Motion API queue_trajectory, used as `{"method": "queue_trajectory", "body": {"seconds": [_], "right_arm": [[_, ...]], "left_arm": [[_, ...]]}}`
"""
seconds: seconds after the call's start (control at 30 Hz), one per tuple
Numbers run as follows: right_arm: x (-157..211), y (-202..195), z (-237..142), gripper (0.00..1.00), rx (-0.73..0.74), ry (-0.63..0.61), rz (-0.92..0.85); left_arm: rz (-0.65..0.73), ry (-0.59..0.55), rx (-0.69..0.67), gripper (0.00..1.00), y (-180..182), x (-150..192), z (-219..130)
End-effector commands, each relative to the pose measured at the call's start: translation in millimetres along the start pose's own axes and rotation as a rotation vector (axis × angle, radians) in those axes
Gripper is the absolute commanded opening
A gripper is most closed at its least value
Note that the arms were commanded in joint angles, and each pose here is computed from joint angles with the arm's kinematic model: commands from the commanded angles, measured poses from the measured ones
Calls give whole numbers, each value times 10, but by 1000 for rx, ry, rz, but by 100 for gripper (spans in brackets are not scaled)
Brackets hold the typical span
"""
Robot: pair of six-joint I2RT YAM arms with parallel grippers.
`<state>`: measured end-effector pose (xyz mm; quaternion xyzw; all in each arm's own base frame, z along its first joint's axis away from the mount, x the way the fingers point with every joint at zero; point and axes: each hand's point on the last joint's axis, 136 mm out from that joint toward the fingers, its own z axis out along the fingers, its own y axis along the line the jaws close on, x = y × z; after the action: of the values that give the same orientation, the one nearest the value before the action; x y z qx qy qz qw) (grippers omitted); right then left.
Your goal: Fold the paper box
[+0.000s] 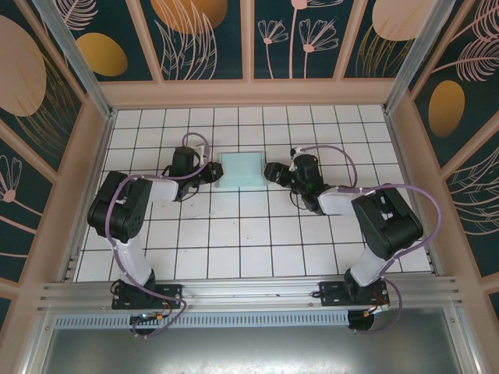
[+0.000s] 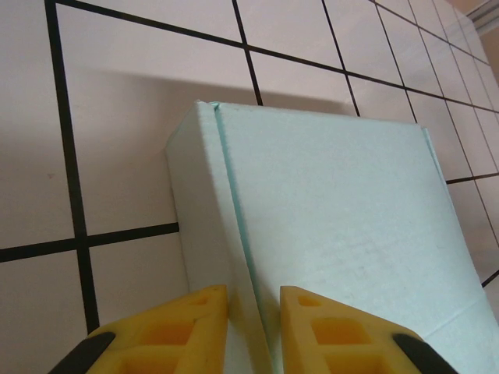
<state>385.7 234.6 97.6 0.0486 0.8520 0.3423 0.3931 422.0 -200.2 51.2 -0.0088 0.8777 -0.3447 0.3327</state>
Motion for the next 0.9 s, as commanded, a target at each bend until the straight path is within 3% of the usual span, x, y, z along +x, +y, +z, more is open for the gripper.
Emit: {"method": "queue_trajectory", "body": {"seconds": [0.0,0.23,0.87], "right_arm": [[-49,92,17,71,-109,10,76],[1,99,182,71,-145,90,129],[258,188,526,71,-266,250,291]], "left_arm": [[-70,59,2,24,196,231,13],[-176,73,125,25,219,291,-32],[-250,73,135,25,461,335,-53]]}}
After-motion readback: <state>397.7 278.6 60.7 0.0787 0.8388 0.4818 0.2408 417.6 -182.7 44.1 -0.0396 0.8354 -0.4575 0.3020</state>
